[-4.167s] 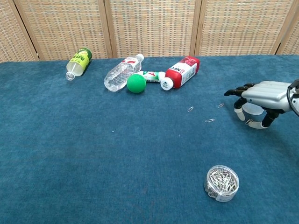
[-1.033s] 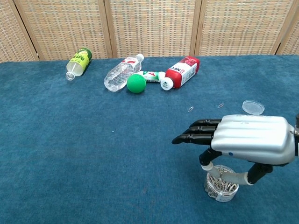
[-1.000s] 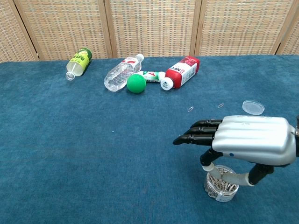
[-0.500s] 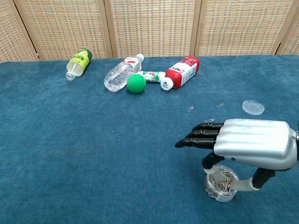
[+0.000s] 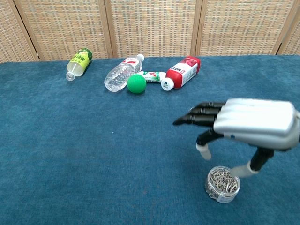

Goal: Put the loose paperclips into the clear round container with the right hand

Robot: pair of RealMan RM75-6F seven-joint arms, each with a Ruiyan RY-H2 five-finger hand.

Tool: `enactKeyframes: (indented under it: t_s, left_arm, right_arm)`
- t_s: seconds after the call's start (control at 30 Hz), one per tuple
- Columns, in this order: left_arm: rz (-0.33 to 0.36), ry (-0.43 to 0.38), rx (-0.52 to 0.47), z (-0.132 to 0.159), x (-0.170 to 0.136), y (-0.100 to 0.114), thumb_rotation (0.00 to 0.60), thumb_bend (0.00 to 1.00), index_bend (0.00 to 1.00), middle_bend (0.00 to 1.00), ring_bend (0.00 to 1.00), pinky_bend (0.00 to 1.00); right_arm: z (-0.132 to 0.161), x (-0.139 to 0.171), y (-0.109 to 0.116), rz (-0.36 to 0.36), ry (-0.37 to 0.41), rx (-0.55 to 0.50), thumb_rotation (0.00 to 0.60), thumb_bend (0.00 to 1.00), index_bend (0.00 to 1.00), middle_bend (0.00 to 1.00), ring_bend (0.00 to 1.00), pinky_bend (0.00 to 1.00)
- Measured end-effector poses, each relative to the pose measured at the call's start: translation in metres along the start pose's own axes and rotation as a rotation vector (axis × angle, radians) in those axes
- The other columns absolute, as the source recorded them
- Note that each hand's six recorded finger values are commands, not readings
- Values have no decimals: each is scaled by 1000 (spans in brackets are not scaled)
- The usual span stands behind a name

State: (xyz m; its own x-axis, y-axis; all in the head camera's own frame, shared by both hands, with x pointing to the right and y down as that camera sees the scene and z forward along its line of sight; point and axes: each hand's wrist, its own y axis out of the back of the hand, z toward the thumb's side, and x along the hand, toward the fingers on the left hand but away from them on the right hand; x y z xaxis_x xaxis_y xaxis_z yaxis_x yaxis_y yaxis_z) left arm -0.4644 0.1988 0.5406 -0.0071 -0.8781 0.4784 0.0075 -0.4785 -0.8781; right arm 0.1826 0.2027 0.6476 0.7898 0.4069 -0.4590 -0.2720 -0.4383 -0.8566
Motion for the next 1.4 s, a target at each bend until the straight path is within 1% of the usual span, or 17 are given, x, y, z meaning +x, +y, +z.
enactKeyframes:
  t_s: [0.13,0.17,0.33,0.43,0.53,0.67,0.8,0.97,1.03,1.17,1.4]
  left_arm:
    - [4,3,-2,-1,0,1,600,0,0,0,0,0]
    - [4,4,-2,-1,1,1,600,0,0,0,0,0]
    - [-2,2,2,-1,2,-1,600,0,0,0,0,0]
    - [-4,7,3,-2,4,-2,600,0,0,0,0,0]
    - [-6,20,1,-5,6,-3,600,0,0,0,0,0]
    - [-14,31,2,-7,9,-5,600,0,0,0,0,0]
    - [-21,39,8,-8,11,-7,600,0,0,0,0,0]
    - [-20,51,11,-10,12,-8,600,0,0,0,0,0]
    - [-22,56,12,-12,12,-9,600,0,0,0,0,0]
    - [-29,66,14,-14,13,-11,600,0,0,0,0,0]
    - [-26,70,17,-15,12,-11,600,0,0,0,0,0]
  right_arm:
    - [-28,-9,20,-55,-94,-37,600,179,444,0,0,0]
    - [-40,-12,25,-68,-131,-49,600,179,444,0,0,0]
    - [-86,-24,35,-90,-283,-102,600,181,444,0,0,0]
    - [-111,-32,34,-85,-369,-146,600,181,444,0,0,0]
    - [-140,-41,26,-67,-468,-191,600,182,444,0,0,0]
    - [-162,-53,13,-35,-543,-225,600,183,446,0,0,0]
    - [-173,-64,4,-10,-574,-235,600,194,465,0,0,0]
    - [-183,-78,-4,9,-608,-248,600,281,470,0,0,0]
    - [-185,-83,-6,17,-615,-247,600,299,471,0,0,0]
    - [-185,-92,-13,38,-614,-241,600,309,471,0,0,0]
    - [-182,-95,-24,77,-596,-195,600,309,472,0,0,0]
